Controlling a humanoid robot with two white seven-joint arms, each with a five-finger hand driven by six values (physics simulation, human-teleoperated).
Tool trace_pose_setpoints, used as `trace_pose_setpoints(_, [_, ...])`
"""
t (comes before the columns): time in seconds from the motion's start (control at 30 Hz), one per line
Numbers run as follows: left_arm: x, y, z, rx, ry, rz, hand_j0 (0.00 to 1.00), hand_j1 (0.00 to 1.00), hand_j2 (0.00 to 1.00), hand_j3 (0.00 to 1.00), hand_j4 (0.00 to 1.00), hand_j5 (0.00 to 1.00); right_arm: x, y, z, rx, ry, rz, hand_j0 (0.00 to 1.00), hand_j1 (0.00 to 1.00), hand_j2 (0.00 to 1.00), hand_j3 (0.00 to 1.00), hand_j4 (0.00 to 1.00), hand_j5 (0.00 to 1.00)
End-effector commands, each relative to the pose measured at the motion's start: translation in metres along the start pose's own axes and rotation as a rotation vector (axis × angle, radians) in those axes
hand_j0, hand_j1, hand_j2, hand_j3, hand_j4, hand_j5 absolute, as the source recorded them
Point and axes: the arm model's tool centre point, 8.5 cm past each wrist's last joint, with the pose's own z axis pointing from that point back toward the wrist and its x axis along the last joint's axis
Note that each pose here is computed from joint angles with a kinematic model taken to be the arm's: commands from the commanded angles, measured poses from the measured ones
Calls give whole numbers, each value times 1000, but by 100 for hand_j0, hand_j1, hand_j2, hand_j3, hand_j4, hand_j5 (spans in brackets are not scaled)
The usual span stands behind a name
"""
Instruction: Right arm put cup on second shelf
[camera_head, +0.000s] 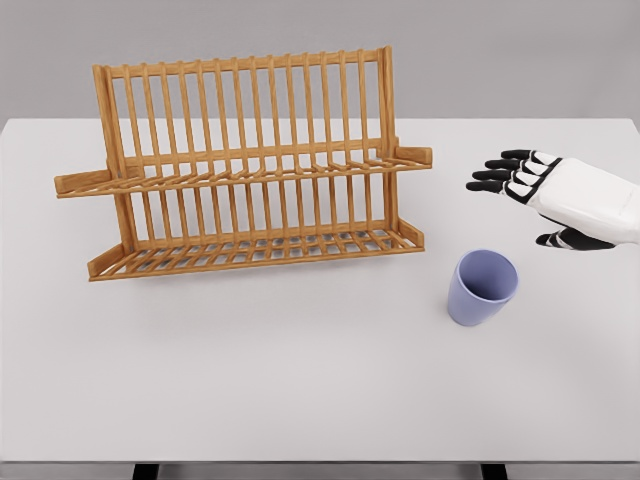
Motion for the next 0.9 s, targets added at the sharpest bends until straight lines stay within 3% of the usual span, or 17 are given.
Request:
trace_pose_setpoints(0.0, [0,0,0,0,1,0,100,100,100,100,100,100,0,-1,0,-2,0,-5,100,100,100,100,100,100])
trace_pose_setpoints(0.07, [0,0,0,0,1,-2,100,100,100,100,100,100,-2,-4,2,-14,9,-1,100,100,100,100,100,100])
trace_pose_setpoints(0.17, [0,0,0,0,-1,1,100,100,100,100,100,100,-12,-24,18,-64,64,36,100,100,100,100,100,100])
trace_pose_setpoints(0.23, [0,0,0,0,-1,1,100,100,100,100,100,100,-11,-11,15,49,64,16,100,100,100,100,100,100])
trace_pose_setpoints(0.3, [0,0,0,0,1,0,100,100,100,100,100,100,-4,-6,11,24,12,-86,100,100,100,100,100,100])
trace_pose_setpoints(0.4, [0,0,0,0,1,0,100,100,100,100,100,100,-6,-4,30,-4,-33,-249,100,100,100,100,100,100])
trace_pose_setpoints(0.5, [0,0,0,0,-1,0,100,100,100,100,100,100,-5,-18,52,-19,-102,-416,100,100,100,100,100,100])
trace_pose_setpoints(0.57, [0,0,0,0,1,0,100,100,100,100,100,100,-4,-24,53,-79,-134,-480,100,100,100,100,100,100])
trace_pose_setpoints(0.7, [0,0,0,0,1,1,100,100,100,100,100,100,-10,-11,45,-103,-63,-607,100,100,100,100,100,100])
trace_pose_setpoints(0.87, [0,0,0,0,1,0,100,100,100,100,100,100,-4,27,17,-204,-12,-842,100,100,100,100,100,100])
